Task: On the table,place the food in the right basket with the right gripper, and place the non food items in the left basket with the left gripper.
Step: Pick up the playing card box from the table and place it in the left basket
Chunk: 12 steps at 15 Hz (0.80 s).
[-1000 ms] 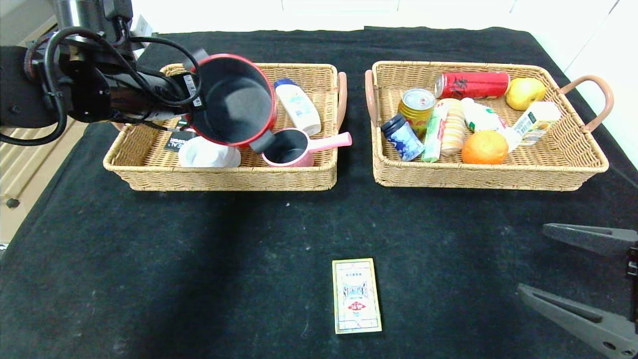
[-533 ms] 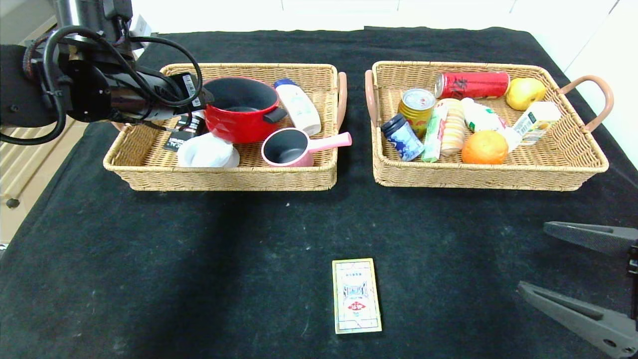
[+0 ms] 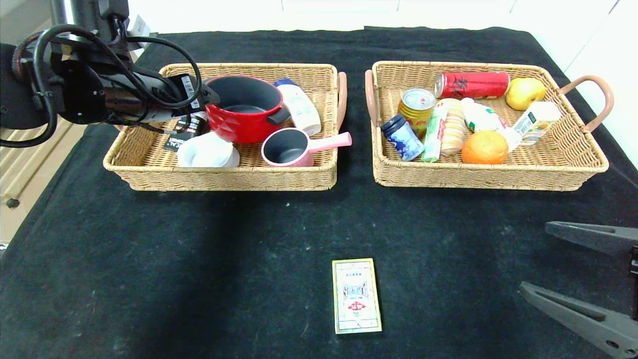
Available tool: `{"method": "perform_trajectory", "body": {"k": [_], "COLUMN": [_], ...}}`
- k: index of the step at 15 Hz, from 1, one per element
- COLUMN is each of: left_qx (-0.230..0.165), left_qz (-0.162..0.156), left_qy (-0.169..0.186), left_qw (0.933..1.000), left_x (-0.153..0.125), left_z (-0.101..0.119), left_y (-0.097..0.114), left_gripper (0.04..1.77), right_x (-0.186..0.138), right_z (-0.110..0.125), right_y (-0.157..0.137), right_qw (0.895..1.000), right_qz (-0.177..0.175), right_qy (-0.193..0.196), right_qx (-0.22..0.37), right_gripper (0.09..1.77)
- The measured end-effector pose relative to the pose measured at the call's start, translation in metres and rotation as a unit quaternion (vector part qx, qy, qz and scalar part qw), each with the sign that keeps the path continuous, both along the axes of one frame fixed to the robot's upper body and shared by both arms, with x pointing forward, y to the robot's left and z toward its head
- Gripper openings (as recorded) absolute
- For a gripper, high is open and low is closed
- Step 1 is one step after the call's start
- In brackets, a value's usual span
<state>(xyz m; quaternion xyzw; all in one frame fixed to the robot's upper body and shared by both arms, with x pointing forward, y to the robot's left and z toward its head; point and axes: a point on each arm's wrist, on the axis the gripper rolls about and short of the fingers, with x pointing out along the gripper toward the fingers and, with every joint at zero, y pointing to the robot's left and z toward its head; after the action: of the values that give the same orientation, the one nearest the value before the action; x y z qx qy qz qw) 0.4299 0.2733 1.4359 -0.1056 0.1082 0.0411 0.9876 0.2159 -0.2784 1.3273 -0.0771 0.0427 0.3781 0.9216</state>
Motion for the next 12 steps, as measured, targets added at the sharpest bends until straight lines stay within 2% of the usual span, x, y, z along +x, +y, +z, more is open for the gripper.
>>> {"method": "perform_trajectory", "body": {"k": [3, 5, 9, 12], "left_qx": [0.001, 0.001, 0.015, 0.031], "left_qz": [-0.018, -0.041, -0.100, -0.124], "left_qy": [0.003, 0.005, 0.051, 0.081], "left_qw": [0.9998, 0.9991, 0.9936, 0.9885], "left_x": [-0.017, -0.034, -0.067, -0.093], "left_z": [0.002, 0.003, -0.007, -0.017], "left_y": [-0.008, -0.020, -0.047, -0.060], "left_gripper": [1.59, 1.62, 1.66, 1.68], "right_x": [-0.001, -0.001, -0.001, -0.001], "right_z": [0.001, 0.001, 0.001, 0.002], "right_y": [0.000, 0.000, 0.000, 0.000], "right_qw": [1.000, 1.000, 1.000, 1.000], "right_qz": [0.001, 0.000, 0.000, -0.001], "right_qy": [-0.002, -0.003, -0.003, -0.004], "right_qx": [0.001, 0.001, 0.002, 0.002], "right_gripper": [1.71, 1.71, 1.71, 1.71]}}
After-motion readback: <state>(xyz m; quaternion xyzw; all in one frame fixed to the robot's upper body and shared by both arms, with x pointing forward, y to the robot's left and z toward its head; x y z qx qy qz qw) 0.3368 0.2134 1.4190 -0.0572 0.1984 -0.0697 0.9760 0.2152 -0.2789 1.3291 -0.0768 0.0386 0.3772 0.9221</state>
